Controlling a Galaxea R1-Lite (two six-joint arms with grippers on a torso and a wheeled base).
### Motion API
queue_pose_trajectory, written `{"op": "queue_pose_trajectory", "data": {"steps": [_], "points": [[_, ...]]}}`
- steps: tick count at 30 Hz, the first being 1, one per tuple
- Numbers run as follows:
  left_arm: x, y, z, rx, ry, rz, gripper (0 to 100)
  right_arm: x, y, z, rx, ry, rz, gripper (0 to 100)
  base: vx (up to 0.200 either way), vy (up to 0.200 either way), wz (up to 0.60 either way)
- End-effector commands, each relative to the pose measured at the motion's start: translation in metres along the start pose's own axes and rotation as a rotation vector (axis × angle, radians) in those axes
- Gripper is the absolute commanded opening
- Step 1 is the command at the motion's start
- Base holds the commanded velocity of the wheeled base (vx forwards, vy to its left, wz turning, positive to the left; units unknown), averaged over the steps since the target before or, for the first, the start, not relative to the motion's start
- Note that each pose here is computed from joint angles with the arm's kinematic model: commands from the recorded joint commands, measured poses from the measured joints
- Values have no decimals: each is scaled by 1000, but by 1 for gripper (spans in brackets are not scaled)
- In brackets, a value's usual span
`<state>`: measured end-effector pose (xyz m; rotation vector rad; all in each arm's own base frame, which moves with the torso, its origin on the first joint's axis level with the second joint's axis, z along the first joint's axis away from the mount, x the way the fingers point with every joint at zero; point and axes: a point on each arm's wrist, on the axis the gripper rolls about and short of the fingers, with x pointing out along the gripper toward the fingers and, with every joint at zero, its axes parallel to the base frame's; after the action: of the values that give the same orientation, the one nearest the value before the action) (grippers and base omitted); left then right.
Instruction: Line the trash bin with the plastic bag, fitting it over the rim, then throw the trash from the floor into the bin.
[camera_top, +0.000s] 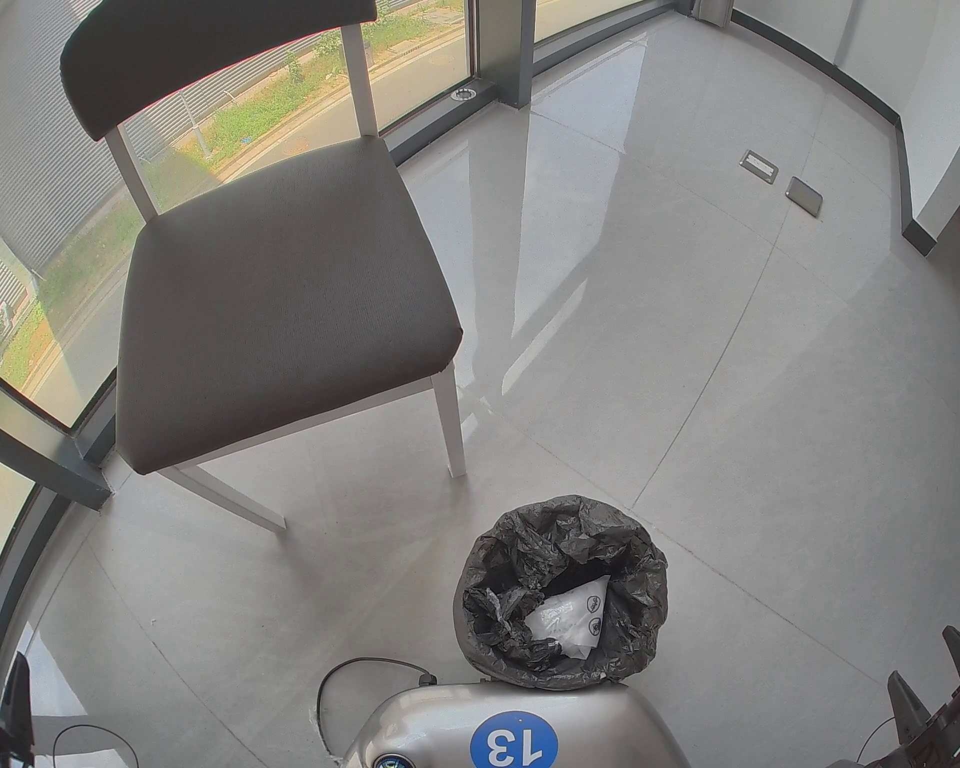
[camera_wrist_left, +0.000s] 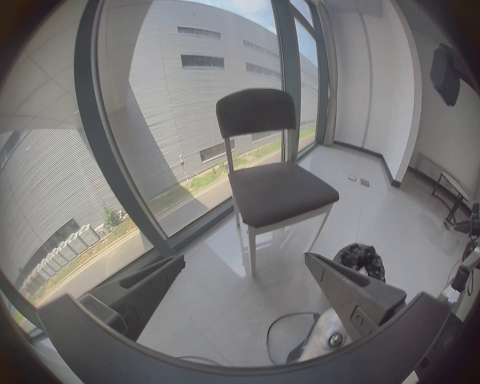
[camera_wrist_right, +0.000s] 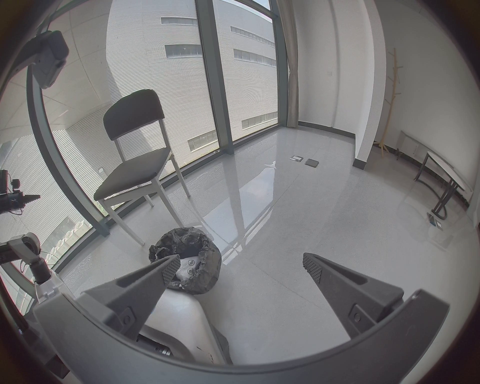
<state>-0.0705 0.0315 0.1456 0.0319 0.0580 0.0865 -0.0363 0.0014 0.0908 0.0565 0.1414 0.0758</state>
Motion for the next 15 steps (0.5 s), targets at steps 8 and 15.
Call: {"op": "queue_pose_trajectory", "data": {"steps": [8, 15], "points": [[50, -24, -59, 0, -70, -254, 100, 10, -2, -5, -17, -125, -17, 100, 0, 0, 0], [52, -23, -59, 14, -62, -341, 100, 10, -2, -5, -14, -125, -28, 100, 0, 0, 0]]}}
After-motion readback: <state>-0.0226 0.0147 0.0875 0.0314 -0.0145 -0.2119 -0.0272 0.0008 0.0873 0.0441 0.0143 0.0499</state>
